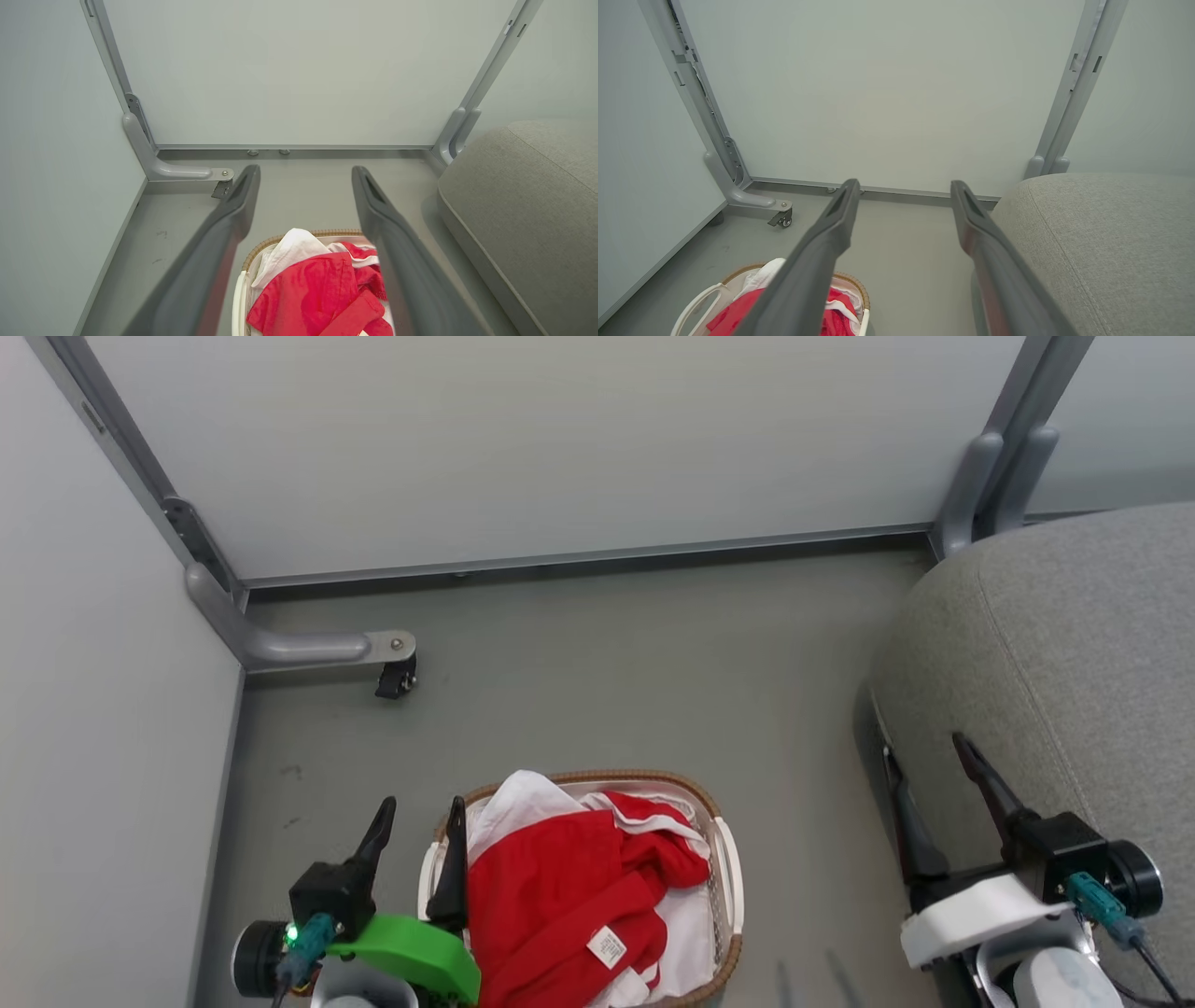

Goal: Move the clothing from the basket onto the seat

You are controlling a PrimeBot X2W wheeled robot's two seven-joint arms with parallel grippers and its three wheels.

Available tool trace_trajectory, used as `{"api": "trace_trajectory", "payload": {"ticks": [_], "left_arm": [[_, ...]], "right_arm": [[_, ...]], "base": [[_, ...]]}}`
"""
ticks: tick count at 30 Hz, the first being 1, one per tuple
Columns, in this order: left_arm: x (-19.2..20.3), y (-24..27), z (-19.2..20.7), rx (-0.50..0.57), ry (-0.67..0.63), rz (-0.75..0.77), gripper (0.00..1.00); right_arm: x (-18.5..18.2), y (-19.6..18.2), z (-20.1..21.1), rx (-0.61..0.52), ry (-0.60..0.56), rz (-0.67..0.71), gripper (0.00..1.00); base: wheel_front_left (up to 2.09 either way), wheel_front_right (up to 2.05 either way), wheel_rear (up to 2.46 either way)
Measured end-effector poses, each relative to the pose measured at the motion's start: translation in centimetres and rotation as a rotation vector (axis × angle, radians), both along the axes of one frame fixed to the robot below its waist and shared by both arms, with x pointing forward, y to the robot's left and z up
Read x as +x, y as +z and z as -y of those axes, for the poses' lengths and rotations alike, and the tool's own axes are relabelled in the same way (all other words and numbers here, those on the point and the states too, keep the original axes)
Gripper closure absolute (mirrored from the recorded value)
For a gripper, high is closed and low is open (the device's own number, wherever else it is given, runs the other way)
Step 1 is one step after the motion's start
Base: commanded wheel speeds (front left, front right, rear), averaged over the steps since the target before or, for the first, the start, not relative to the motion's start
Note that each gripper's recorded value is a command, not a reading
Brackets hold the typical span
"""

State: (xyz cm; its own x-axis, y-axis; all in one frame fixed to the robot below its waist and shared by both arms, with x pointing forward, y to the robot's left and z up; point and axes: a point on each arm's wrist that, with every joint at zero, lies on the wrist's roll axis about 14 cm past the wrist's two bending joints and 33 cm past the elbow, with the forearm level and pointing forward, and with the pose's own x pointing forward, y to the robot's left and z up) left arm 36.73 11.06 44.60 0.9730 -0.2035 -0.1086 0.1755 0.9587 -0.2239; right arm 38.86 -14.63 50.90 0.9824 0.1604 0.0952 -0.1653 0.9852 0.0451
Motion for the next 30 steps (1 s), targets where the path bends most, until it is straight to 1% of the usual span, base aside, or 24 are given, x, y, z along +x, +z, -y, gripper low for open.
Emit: {"api": "trace_trajectory", "payload": {"ticks": [2,7,14,18,22,30], "left_arm": [[1.0,-0.9,0.5,-0.009,-0.015,-0.032,0.0],[3.3,-3.9,2.3,0.028,-0.092,-0.118,0.0],[4.2,-10.8,5.4,0.147,-0.273,-0.301,0.0],[3.3,-14.9,7.1,0.205,-0.395,-0.404,0.0],[2.2,-18.3,8.7,0.241,-0.501,-0.486,0.0],[0.1,-23.8,11.0,0.304,-0.684,-0.612,0.0]], "right_arm": [[0.9,0.3,0.0,0.001,-0.002,0.012,0.0],[3.3,0.8,0.2,0.006,-0.006,0.036,0.0],[6.7,-0.1,0.8,0.028,-0.021,0.035,0.0],[8.0,-2.0,1.2,0.029,-0.031,-0.002,0.0],[8.9,-3.8,1.8,0.031,-0.044,-0.037,0.0],[9.7,-7.1,3.3,0.026,-0.081,-0.099,0.0]], "base": [[0.0,0.0,0.0],[0.0,0.0,0.0],[0.0,0.0,0.0],[0.0,0.0,0.0],[0.0,0.0,0.0],[0.0,0.0,0.0]]}}
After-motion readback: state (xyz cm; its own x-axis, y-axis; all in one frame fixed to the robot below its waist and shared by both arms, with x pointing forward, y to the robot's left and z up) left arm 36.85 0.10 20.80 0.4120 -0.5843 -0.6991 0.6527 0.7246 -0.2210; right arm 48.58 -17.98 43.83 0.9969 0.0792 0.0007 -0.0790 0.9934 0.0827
